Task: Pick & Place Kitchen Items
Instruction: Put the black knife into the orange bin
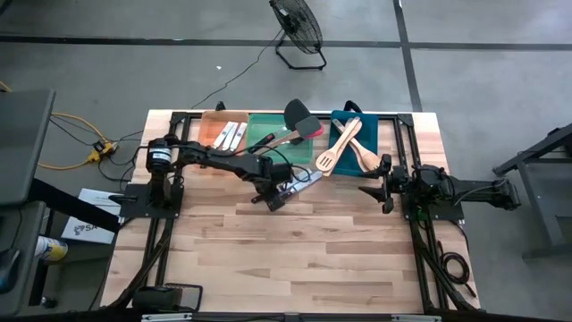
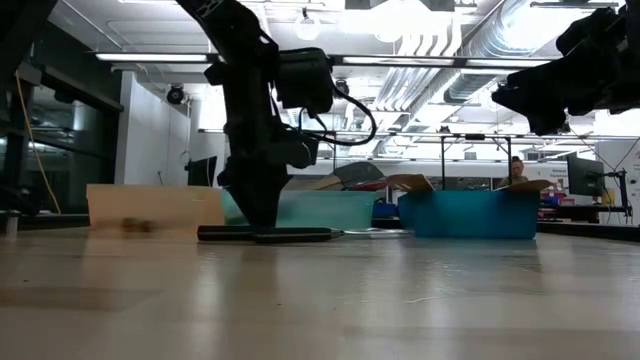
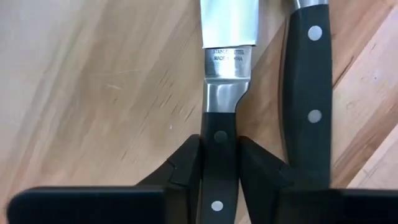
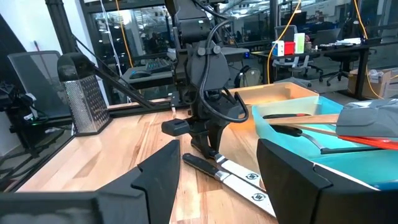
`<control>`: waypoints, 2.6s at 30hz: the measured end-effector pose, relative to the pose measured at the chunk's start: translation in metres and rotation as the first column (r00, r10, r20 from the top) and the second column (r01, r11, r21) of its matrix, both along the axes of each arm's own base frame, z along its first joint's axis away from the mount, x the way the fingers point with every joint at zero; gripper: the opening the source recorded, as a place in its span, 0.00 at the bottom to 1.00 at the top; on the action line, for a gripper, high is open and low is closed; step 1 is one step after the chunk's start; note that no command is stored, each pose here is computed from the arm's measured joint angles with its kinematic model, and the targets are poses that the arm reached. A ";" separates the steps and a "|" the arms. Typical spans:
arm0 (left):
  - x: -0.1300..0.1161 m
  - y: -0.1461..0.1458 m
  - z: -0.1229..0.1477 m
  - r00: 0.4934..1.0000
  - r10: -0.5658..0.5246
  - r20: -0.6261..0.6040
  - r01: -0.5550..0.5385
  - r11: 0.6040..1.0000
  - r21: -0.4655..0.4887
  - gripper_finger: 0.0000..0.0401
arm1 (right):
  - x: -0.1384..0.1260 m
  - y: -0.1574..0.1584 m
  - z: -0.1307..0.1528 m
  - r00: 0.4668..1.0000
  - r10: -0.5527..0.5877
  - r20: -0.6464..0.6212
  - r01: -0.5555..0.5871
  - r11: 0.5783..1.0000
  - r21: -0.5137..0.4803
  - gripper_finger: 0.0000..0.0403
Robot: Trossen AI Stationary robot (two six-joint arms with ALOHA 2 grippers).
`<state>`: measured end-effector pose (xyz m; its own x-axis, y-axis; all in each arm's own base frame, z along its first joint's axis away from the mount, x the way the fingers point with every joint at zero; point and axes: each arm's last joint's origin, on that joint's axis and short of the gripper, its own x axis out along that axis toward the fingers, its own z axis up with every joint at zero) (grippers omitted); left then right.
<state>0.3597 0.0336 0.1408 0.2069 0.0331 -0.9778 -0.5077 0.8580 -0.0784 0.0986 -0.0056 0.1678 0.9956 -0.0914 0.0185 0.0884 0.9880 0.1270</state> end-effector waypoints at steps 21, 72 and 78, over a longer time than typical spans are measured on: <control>-0.015 -0.010 0.015 0.995 -0.051 -0.091 0.061 0.992 0.108 0.19 | 0.000 0.000 0.000 1.000 0.000 -0.001 0.000 1.000 0.000 0.51; -0.137 0.075 0.077 0.822 0.567 -0.057 -0.487 0.750 0.447 0.19 | 0.001 0.000 -0.001 1.000 0.001 -0.018 -0.001 1.000 0.001 0.51; -0.143 0.091 0.062 0.805 0.592 -0.031 -0.535 0.748 0.393 0.19 | 0.001 0.000 -0.001 1.000 0.001 -0.018 0.000 1.000 0.001 0.51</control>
<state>0.2166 0.1242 0.2027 -0.1012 0.4407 -0.8919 -0.8880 0.3643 0.2807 0.0997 -0.0056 0.1663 0.9959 -0.0909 0.0003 0.0902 0.9879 0.1261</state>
